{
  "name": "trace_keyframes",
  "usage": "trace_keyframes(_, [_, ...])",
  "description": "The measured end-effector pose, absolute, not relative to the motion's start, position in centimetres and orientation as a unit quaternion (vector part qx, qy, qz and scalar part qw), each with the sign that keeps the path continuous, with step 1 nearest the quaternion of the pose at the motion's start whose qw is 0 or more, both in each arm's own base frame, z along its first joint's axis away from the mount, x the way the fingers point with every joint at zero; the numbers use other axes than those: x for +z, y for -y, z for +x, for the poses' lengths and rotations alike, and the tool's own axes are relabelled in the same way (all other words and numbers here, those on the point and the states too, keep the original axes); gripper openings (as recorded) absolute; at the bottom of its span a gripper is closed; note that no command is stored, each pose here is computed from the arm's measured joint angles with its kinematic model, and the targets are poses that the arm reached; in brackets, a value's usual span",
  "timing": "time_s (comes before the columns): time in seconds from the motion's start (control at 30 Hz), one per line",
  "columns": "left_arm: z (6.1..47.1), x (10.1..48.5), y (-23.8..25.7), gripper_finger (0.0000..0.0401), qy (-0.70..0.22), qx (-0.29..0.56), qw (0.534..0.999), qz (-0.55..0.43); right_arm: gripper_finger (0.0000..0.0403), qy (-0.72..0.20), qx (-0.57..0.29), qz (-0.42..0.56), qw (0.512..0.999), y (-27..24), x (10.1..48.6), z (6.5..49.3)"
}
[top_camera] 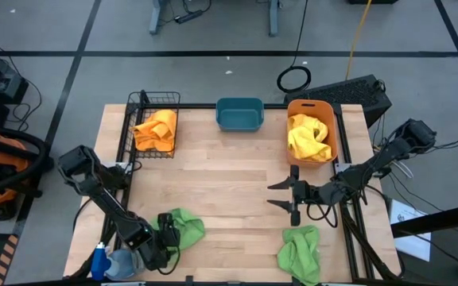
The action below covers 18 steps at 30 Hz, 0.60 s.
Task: Sort microfiber towel by color & place in baskets
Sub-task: Put the left green microfiber cloth into the blue bin
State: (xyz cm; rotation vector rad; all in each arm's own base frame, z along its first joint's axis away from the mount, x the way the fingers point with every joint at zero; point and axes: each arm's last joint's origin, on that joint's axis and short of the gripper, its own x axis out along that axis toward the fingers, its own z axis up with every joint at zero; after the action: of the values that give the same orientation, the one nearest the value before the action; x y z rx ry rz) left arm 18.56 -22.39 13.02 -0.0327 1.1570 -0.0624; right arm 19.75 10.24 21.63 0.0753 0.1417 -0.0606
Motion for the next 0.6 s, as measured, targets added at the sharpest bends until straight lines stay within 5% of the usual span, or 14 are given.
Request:
trace_keyframes(0.3, [19.4,11.2,22.4,0.0315,-0.553,-0.028,0.833,0.024,0.0196,-0.072,-0.031,0.036,0.996,-10.2,21.6,19.7])
trace_keyframes(0.6, [21.1,11.1,21.3,0.0127,-0.532,-0.029,0.845,0.048,0.0196,-0.074,-0.031,0.035,0.996,-10.2,21.6,19.7])
